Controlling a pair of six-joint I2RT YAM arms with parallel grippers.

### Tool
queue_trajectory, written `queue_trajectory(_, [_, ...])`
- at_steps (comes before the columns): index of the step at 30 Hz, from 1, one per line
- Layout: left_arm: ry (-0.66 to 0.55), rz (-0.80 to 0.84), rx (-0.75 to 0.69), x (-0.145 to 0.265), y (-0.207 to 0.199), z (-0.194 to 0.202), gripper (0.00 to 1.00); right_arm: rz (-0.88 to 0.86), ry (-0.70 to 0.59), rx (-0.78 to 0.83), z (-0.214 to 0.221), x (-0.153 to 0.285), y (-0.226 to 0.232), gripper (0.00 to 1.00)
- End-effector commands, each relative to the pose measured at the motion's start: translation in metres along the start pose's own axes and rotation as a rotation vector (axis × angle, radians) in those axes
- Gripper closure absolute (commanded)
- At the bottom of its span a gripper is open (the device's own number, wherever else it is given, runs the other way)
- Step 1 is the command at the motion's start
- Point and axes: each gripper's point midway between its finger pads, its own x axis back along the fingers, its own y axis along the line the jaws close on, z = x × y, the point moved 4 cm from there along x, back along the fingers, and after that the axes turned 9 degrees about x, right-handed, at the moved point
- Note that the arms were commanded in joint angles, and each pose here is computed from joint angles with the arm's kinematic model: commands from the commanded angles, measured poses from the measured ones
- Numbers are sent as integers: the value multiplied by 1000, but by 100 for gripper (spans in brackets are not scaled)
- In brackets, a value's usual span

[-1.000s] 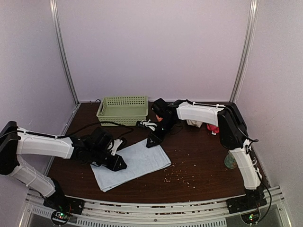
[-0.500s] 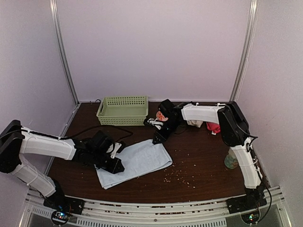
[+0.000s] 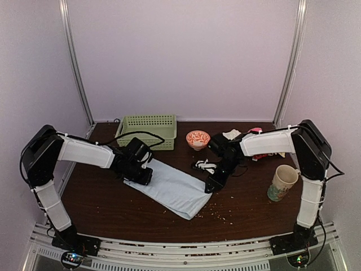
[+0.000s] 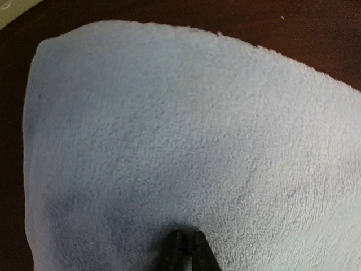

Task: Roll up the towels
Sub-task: Rotate the towel at the center of the board, then smooth out the towel at the center of the board.

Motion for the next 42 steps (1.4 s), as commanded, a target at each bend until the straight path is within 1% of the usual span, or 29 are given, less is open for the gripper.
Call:
queue_trajectory(1, [-45, -39, -33, -20, 10, -39, 91, -206, 57, 154, 6, -11, 78, 71])
queue_trajectory(3, [-49, -31, -55, -22, 3, -52, 90, -308, 59, 210, -1, -11, 105, 70])
queue_trajectory(6, [-68, 9, -59, -10, -7, -64, 87, -350, 23, 264, -16, 3, 122, 68])
queue_trajectory(9, [-96, 55, -40, 19, -16, -72, 83, -321, -36, 302, -26, 24, 121, 65])
queue_trajectory(11, [-133, 90, -44, 43, -19, -75, 83, -295, -68, 314, -30, 39, 116, 63])
queue_trajectory(14, [-188, 73, -45, 58, -16, -80, 81, -265, -118, 294, -28, 56, 96, 63])
queue_trajectory(17, [-220, 37, -65, 50, -14, -90, 82, -196, -186, 235, -23, 73, 61, 63])
queue_trajectory(19, [-223, 11, -69, 37, -14, -98, 90, -117, -262, 178, -19, 87, 32, 65])
queue_trajectory(21, [-225, 3, -69, 22, -15, -102, 94, 7, -384, 147, -17, 106, 1, 64])
queue_trajectory(23, [-226, 21, -72, 11, -18, -102, 98, 77, -451, 98, -7, 121, -18, 63])
queue_trajectory(25, [-216, 45, -79, 0, -22, -100, 100, 119, -465, 78, 0, 131, -26, 63])
queue_trajectory(31, [-157, 119, -151, -31, -48, -80, 100, 173, -486, 58, 13, 142, -32, 63])
queue_trajectory(36, [-101, 209, -223, -55, -91, -65, 100, 188, -504, 40, 16, 143, -36, 63])
queue_trajectory(40, [-107, 248, -254, -60, -112, -68, 100, 176, -507, 49, 17, 140, -34, 60])
queue_trajectory(42, [-120, 252, -273, -56, -115, -71, 97, 167, -506, 50, 18, 138, -33, 59])
